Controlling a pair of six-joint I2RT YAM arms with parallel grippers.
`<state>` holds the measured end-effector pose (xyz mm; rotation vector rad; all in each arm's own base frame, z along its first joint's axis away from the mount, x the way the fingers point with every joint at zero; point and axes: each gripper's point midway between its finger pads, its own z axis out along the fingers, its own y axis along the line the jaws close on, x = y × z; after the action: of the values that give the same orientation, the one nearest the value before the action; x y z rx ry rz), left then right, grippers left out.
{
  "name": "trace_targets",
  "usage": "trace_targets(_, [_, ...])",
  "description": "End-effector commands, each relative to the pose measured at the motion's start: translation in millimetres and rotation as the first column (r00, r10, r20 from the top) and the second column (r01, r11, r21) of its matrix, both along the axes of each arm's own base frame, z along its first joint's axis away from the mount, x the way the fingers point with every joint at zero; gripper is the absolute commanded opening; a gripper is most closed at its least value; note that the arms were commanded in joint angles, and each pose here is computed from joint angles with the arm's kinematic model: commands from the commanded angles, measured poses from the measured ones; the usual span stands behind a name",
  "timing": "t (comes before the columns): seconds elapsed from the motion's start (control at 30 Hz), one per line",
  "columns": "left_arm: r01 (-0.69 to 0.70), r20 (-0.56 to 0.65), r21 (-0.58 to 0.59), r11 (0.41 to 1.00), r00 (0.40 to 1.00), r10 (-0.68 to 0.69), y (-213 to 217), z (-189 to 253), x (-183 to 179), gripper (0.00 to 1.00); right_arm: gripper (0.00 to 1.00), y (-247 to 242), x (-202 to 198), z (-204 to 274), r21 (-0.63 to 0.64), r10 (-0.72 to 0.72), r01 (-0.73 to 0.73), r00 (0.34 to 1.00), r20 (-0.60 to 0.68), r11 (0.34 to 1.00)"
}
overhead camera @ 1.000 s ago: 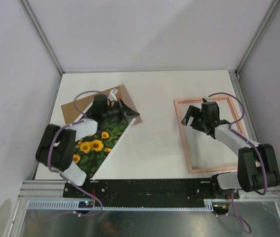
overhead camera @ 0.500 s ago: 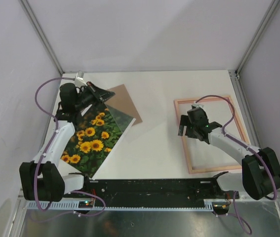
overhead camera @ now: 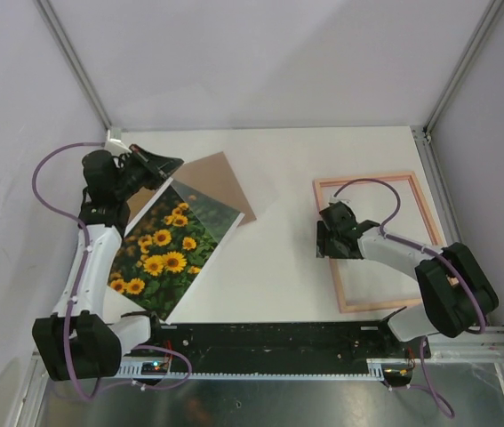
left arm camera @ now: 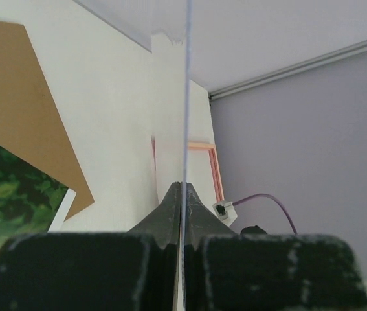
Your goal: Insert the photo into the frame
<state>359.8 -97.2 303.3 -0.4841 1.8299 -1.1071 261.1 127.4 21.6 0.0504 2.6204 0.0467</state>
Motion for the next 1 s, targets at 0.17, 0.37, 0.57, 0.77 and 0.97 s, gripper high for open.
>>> trace_targets(0.17, [-0.077,0.157,0.021,0.997,0.985,0.073,25.1,60.8,-6.3,0.0,0.54,21.4,17.7,4.9,0.047,-0.012,0.01,0.999,0.035,0.999])
trace_targets(0.37, [-0.103,0.179,0.023,0.994,0.979,0.097,33.6,72.6,-7.8,0.0,0.29,45.1,27.2,9.8,0.058,-0.005,0.003,0.999,0.037,0.998])
trace_targets(0.57, [-0.131,0.198,0.031,0.991,0.973,0.123,42.6,82.9,-10.5,0.0,0.15,81.1,40.9,17.8,0.081,-0.006,0.003,0.999,0.04,0.997])
trace_targets(0.77, [-0.149,0.211,0.039,0.988,0.968,0.137,47.6,90.7,-11.5,0.0,0.11,128.1,53.9,15.3,0.114,-0.001,-0.002,1.0,0.028,0.994])
trace_targets(0.97, [-0.16,0.219,0.039,0.986,0.964,0.148,51.2,96.1,-11.4,0.0,0.13,175.5,63.4,13.2,0.155,0.008,-0.011,1.0,0.02,0.988])
